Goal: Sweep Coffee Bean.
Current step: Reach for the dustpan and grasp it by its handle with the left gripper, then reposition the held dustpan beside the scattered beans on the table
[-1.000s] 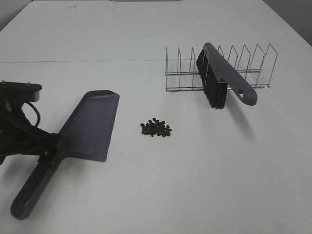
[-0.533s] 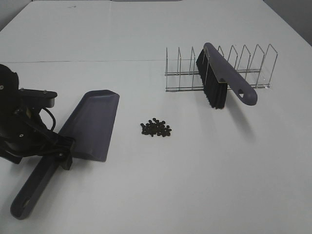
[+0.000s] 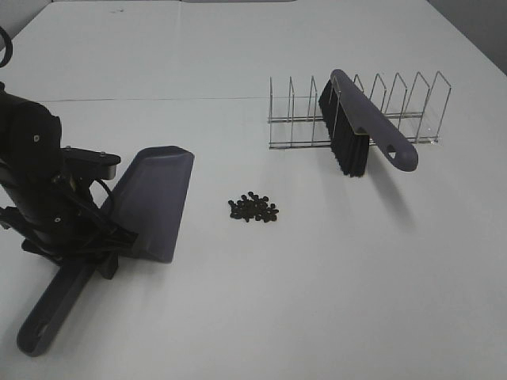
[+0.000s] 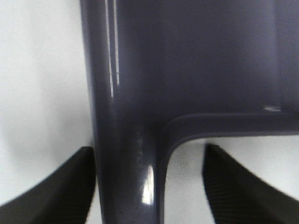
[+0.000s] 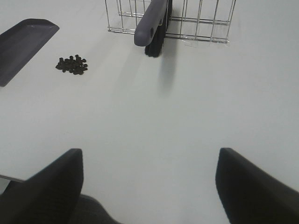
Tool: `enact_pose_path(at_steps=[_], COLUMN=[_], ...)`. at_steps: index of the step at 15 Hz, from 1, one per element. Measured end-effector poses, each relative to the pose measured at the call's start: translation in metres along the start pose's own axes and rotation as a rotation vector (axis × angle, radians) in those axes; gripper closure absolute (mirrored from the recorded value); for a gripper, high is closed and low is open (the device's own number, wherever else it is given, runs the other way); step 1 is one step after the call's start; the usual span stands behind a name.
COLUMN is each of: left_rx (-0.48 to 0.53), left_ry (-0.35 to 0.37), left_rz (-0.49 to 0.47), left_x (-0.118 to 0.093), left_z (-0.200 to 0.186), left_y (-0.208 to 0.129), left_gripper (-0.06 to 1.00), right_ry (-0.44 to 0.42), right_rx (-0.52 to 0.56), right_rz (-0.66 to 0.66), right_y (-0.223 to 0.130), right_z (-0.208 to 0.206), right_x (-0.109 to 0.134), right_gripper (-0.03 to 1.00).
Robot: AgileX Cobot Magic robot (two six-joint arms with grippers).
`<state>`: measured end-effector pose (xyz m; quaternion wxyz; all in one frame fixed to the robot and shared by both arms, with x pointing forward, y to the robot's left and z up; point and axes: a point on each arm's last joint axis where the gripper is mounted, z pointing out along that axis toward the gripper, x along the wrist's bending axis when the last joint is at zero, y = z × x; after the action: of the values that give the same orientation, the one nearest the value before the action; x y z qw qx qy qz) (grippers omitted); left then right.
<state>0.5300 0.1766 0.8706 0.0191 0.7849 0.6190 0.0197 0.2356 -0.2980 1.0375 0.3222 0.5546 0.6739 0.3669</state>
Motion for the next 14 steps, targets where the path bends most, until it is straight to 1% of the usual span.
enact_pose_path(at_steps=[1,6,9,11,14], left_rx=[0.001,0.000,0.009,0.011,0.035], left_ry=[0.000,0.004,0.005,0.000,0.003], left_rz=[-0.002,0.009,0.001,-0.026,-0.015], left_x=[0.0000,0.0003,0.0004,0.0000,0.0004], left_z=[0.0000,0.0000,0.0000,-0.0006,-0.0041], left_y=[-0.0001,0.0000,-0.0008,-0.0011,-0.0038], left_gripper=[0.61,0.61,0.61,0.61,0.61], right_ry=[0.000,0.000,0.000,0.000,0.000], right_rx=[0.000,0.000,0.000,0.000,0.000], right_rz=[0.000,0.000,0.000,0.000,0.000], right_y=[0.0000,0.0000,0.0000,0.0000,0.0000], right_z=[0.0000,0.0000,0.0000,0.0000,0.0000], right_x=[0.0000,0.0000,0.0000,0.0000,0.0000], right_gripper=[0.27,0.27,0.27,0.27,0.27])
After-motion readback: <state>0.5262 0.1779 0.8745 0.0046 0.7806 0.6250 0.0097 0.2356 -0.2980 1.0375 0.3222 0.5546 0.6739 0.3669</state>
